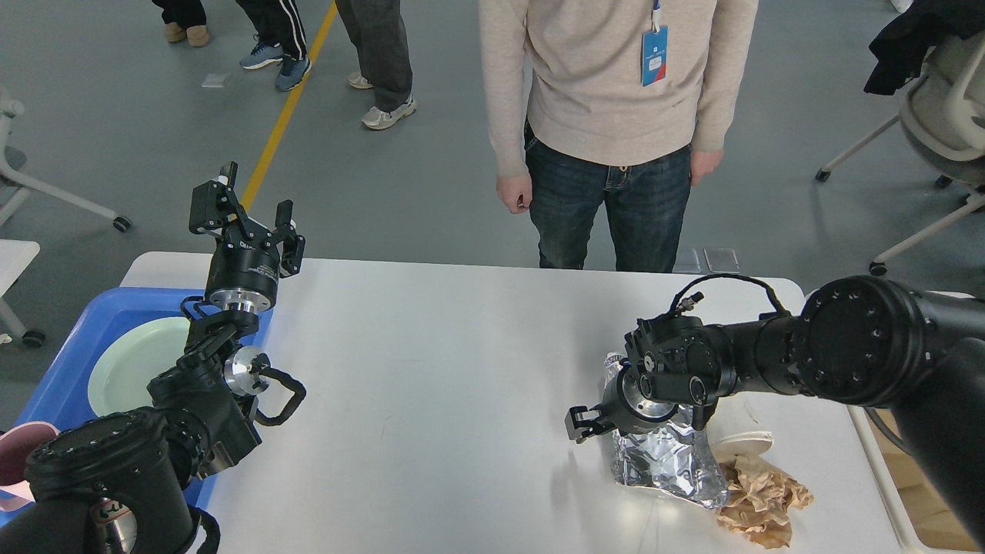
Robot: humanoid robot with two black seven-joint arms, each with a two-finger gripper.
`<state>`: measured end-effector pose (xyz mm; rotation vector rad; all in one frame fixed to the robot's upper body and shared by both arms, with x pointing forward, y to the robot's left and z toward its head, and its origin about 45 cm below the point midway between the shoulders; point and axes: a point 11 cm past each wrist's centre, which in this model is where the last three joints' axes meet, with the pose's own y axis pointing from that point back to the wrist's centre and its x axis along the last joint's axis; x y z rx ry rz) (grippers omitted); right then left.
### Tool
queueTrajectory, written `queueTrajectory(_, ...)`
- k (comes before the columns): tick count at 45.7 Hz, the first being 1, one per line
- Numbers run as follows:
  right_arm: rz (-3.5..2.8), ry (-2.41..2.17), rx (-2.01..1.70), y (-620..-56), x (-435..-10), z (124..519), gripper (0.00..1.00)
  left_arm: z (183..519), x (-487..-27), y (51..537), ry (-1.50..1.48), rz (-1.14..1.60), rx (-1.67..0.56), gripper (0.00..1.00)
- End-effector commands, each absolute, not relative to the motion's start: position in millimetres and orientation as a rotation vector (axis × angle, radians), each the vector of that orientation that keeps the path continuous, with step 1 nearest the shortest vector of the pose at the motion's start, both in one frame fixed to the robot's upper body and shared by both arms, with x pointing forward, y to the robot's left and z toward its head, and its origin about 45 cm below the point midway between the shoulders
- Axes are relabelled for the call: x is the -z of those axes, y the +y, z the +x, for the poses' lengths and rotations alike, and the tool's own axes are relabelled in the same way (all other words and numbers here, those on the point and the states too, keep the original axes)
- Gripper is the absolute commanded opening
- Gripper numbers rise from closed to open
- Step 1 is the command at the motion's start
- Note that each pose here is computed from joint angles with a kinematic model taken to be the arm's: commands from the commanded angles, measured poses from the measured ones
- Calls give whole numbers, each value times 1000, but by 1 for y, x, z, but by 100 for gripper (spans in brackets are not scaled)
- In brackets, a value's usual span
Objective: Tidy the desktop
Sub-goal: 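Move the right gripper down and grasp the crumpled foil wrapper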
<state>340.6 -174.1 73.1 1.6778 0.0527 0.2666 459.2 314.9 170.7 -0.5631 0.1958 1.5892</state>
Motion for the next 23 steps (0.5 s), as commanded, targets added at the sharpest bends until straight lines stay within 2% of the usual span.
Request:
queueTrajectory(1, 1679, 51, -264, -174, -73, 341, 0, 459, -171, 315, 197, -561, -1590, 97)
queueTrajectory(23, 1695, 47, -261, -169, -80, 344, 0, 459, -171, 315, 195, -562, -1590, 97)
